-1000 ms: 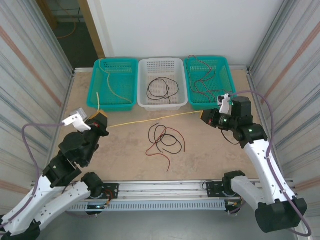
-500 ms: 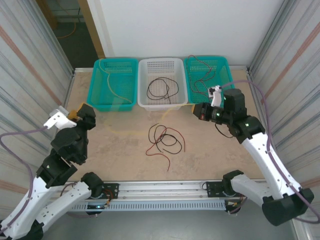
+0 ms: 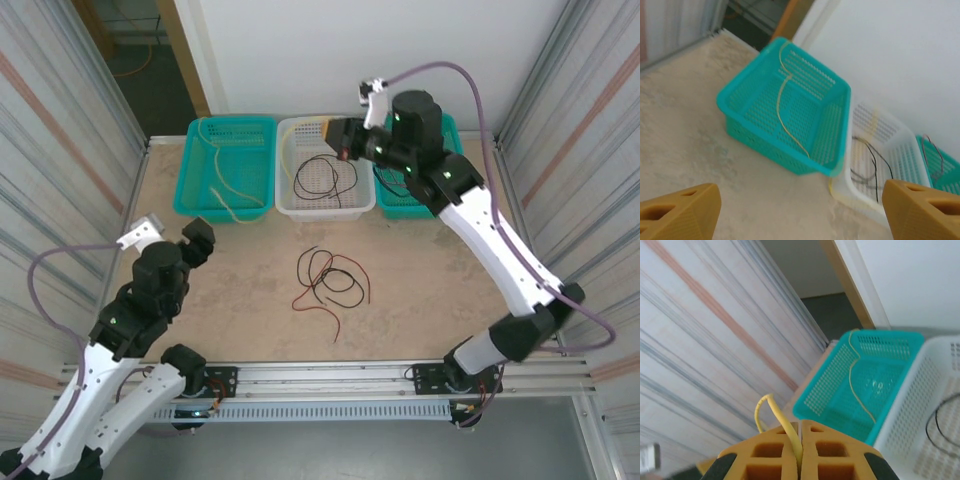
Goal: Untangle the cables
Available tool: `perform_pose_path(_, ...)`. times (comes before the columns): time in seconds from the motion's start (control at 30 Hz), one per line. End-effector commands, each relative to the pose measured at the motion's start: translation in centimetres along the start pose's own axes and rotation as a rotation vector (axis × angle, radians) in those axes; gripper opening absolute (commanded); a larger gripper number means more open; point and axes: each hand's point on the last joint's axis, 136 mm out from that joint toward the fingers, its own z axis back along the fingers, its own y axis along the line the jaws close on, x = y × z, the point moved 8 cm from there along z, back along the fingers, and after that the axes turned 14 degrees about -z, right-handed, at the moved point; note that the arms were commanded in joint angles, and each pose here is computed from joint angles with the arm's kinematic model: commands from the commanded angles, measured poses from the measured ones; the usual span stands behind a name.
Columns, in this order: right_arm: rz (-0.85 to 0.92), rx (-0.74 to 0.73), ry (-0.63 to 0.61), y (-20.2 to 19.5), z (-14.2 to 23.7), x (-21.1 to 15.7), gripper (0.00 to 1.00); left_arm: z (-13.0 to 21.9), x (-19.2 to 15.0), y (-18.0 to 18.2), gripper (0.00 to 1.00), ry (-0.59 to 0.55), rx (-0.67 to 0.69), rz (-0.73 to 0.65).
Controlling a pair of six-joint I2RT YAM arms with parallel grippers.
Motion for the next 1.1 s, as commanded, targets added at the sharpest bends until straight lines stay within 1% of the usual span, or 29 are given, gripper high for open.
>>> perform_pose_path(0.0, 0.059, 0.022, -0.127, 1.5, -2.5, 3.1, 0.00, -0.5, -1.4, -0.9, 0.84, 0.066, -0.112, 0.010)
perform_pose_path(0.07, 0.056, 0.018, -0.144, 1.7, -4.9, 4.2, 0.00, -0.8, -2.1, -0.8, 0.84, 0.094, -0.112, -0.001)
perform_pose_path(0.17, 0.050, 0.006, -0.142, 1.0, -9.0, 4.8, 0.00, -1.1, -3.0, -0.8, 0.84, 0.129, -0.115, -0.021)
perform_pose_path(0.27, 0.043, -0.011, -0.121, -0.9, -13.0, 4.3, 0.00, -1.3, -3.8, -0.7, 0.84, 0.168, -0.117, -0.044)
perform_pose_path(0.33, 0.021, 0.004, -0.083, -2.6, -15.2, 3.5, 0.00, -1.4, -4.2, -0.6, 0.83, 0.188, -0.118, -0.067)
perform_pose_path(0.53, -0.013, 0.030, 0.074, -6.7, -19.1, -0.1, 0.00, -1.5, -4.2, -0.2, 0.84, 0.200, -0.088, -0.168)
perform_pose_path(0.63, -0.010, 0.008, 0.131, -7.6, -20.0, -1.8, 0.00, -2.4, -3.0, -1.0, 0.84, 0.168, -0.106, -0.258)
perform_pose_path(0.7, 0.001, -0.003, 0.153, -7.9, -20.2, -2.5, 0.00, -3.7, -1.9, -1.8, 0.85, 0.129, -0.115, -0.327)
perform_pose_path(0.77, 0.011, -0.012, 0.168, -7.9, -20.2, -3.0, 0.00, -5.9, -0.4, -3.0, 0.85, 0.105, -0.156, -0.354)
perform_pose_path(0.83, 0.019, -0.020, 0.179, -7.8, -20.1, -3.3, 0.00, -8.6, 1.4, -4.1, 0.82, 0.105, -0.231, -0.319)
perform_pose_path(0.9, 0.031, -0.031, 0.181, -7.6, -19.8, -3.3, 0.00, -11.3, 3.2, -5.4, 0.73, 0.105, -0.331, -0.281)
perform_pose_path(0.93, 0.036, -0.036, 0.185, -7.6, -19.7, -3.4, 0.00, -12.7, 4.0, -6.3, 0.70, 0.101, -0.384, -0.281)
perform_pose_path(1.03, 0.047, -0.041, 0.201, -7.6, -19.5, -3.6, 0.00, -16.0, 5.6, -9.2, 0.68, 0.082, -0.522, -0.327)
perform_pose_path(1.07, 0.051, -0.045, 0.205, -7.7, -19.5, -3.7, 0.00, -17.0, 5.9, -9.7, 0.68, 0.085, -0.528, -0.340)
